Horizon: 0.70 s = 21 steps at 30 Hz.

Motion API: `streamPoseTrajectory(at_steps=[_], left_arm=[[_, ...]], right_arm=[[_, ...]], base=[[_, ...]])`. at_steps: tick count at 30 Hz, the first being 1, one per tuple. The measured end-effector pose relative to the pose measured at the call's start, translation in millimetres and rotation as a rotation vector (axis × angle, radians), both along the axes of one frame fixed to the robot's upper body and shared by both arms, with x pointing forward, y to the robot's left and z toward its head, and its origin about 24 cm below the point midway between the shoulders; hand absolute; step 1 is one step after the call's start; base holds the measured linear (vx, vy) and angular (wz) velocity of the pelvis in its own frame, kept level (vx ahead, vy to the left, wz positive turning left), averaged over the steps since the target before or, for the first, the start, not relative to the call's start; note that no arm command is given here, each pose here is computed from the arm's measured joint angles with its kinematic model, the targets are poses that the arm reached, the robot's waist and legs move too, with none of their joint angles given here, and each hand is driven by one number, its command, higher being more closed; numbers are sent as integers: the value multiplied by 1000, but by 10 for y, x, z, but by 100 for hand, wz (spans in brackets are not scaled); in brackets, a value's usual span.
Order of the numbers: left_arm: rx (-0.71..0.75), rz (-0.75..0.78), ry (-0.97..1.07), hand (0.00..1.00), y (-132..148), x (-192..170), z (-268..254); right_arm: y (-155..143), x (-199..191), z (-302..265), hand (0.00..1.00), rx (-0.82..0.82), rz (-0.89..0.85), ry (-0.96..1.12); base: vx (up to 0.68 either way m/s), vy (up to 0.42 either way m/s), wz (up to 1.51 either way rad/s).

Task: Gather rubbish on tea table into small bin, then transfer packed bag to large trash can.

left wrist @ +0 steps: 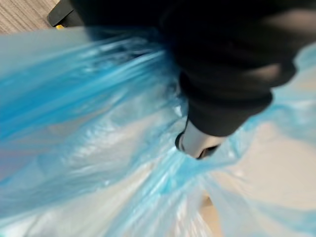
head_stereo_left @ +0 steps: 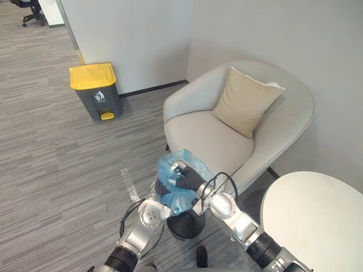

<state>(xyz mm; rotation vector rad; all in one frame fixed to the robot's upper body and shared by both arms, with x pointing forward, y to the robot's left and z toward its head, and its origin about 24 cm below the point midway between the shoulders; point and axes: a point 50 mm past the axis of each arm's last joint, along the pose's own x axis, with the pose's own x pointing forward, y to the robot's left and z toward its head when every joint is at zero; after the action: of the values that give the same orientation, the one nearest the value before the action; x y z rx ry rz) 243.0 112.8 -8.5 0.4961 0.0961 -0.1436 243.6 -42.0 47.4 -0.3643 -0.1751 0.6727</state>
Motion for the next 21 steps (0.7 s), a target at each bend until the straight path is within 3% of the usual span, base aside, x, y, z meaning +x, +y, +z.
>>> streamPoseTrajectory(at_steps=[10, 15, 21], left_arm=[[-57, 97, 4, 100, 179, -65, 9], [-67, 156, 5, 100, 305, -124, 5], [-125, 263, 59, 100, 408, -292, -114]], right_arm=[[-405, 113, 178, 0, -134, -190, -212], [-765, 92, 373, 0, -170, -393, -371], [-1121, -55, 316, 0, -88, -664, -336]], base=[[0, 0, 0], [0, 0, 0], [-2, 1, -2]])
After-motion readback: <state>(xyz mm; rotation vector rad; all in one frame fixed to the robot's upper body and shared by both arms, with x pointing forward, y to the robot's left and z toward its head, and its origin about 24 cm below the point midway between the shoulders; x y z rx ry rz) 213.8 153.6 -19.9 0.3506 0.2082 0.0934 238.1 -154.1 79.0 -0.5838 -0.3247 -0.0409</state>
